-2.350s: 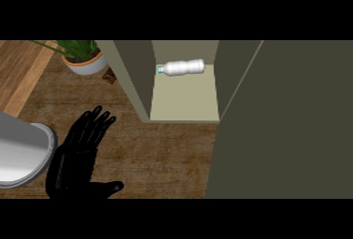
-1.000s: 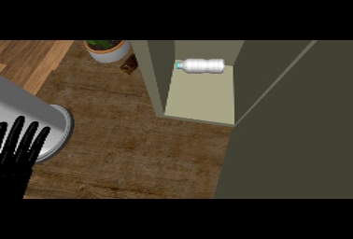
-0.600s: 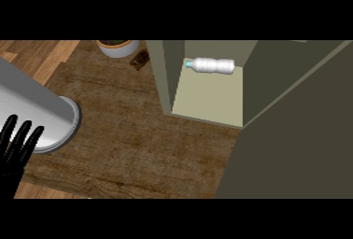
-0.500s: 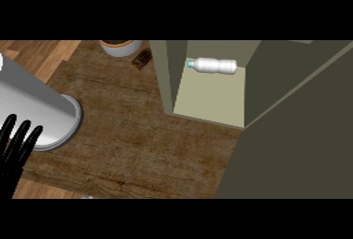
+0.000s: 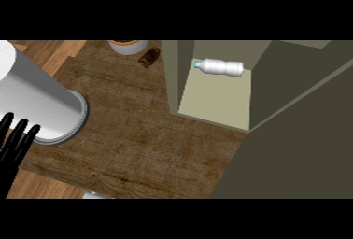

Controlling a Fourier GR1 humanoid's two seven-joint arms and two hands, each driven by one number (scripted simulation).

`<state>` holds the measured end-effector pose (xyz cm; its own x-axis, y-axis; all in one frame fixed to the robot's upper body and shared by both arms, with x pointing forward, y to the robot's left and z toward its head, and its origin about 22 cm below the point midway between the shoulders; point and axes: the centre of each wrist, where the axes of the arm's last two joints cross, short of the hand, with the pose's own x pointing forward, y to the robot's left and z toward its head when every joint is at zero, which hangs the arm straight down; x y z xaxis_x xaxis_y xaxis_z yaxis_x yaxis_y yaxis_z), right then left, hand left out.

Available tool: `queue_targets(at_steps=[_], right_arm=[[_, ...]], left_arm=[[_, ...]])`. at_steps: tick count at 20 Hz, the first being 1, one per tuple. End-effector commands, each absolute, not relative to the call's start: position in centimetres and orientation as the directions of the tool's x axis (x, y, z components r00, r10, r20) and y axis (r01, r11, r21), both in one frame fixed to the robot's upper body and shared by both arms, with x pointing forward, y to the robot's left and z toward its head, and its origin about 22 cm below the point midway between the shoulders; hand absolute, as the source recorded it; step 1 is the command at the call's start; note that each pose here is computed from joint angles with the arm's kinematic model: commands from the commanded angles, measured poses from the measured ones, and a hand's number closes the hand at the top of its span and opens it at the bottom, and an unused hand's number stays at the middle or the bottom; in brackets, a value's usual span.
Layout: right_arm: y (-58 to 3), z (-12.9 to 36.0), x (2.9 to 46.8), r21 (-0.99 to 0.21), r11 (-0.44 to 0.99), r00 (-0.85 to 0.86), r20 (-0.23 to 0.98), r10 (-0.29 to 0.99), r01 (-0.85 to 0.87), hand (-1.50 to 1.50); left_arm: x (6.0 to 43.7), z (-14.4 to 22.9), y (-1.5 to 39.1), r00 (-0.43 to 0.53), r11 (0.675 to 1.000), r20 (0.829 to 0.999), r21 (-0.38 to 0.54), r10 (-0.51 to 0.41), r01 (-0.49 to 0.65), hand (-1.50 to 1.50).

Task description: Pick up the bottled water, place it into the cabinet and close the cabinet

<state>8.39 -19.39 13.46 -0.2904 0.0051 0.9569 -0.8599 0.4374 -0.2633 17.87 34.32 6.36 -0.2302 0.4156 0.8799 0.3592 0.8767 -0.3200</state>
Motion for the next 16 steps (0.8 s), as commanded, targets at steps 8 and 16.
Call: queue_targets(at_steps=[8, 16], right_arm=[[-17.8, 14.7, 8.9, -0.334, 0.343, -0.351, 0.936, 0.015, -0.878, 1.5], [-17.3, 13.8, 9.1, -0.235, 0.371, -0.267, 0.963, -0.039, -0.899, 1.5]], left_arm=[[18.2, 6.8, 35.3, -0.235, 0.88, 0.885, -0.304, 0.402, 0.364, -1.5], [18.4, 7.2, 35.7, -0.246, 0.878, 0.879, -0.304, 0.408, 0.37, -1.5]])
